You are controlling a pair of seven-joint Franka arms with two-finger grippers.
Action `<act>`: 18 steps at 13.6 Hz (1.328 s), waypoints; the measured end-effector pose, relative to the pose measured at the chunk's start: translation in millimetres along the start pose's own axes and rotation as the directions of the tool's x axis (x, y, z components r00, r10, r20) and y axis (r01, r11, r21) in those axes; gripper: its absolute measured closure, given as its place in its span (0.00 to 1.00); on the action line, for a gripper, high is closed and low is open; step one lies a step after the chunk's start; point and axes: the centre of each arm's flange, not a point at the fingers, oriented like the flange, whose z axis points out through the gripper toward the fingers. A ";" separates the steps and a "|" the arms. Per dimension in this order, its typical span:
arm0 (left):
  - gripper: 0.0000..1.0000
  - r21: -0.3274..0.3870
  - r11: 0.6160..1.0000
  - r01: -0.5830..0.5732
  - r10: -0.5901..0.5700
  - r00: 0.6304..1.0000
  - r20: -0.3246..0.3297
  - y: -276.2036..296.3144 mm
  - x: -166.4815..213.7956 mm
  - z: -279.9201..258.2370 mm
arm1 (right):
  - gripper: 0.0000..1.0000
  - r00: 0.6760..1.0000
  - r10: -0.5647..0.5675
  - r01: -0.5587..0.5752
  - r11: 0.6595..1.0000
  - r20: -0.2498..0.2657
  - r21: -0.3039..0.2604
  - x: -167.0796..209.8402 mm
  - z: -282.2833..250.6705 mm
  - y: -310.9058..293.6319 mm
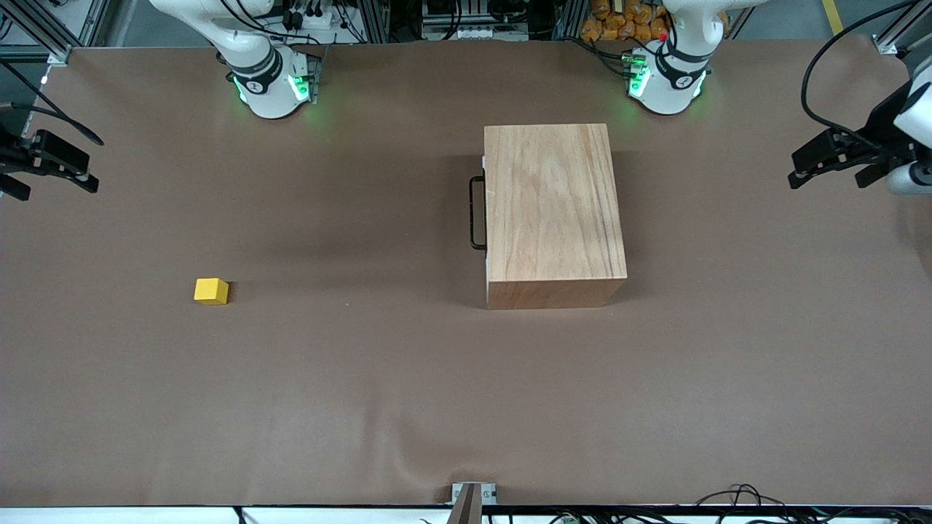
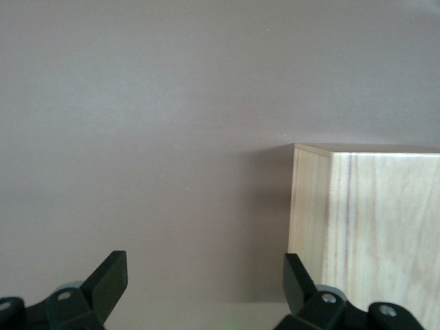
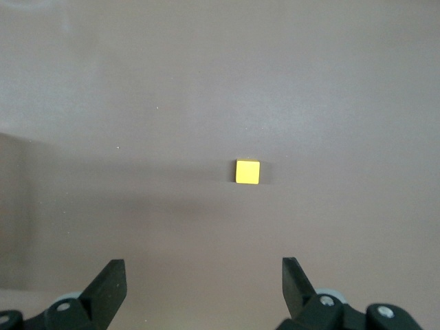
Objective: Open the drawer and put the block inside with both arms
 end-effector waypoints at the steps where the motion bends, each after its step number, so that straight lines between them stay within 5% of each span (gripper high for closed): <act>1: 0.00 -0.003 1.000 0.008 -0.008 1.000 0.000 14.0 0.6 0.4 | 0.00 1.000 0.000 0.000 1.000 0.000 0.000 0.0 0.0 0.0; 10: 0.00 -0.046 0.994 0.098 -0.093 0.992 0.089 226.3 -5.8 50.2 | 0.00 1.000 0.001 -0.001 1.000 0.001 0.000 0.2 0.7 0.8; 18: 0.00 0.081 0.993 0.084 -0.088 0.995 0.042 411.7 -106.3 118.3 | 0.00 1.000 0.008 -0.008 1.000 0.005 0.001 0.6 2.7 4.5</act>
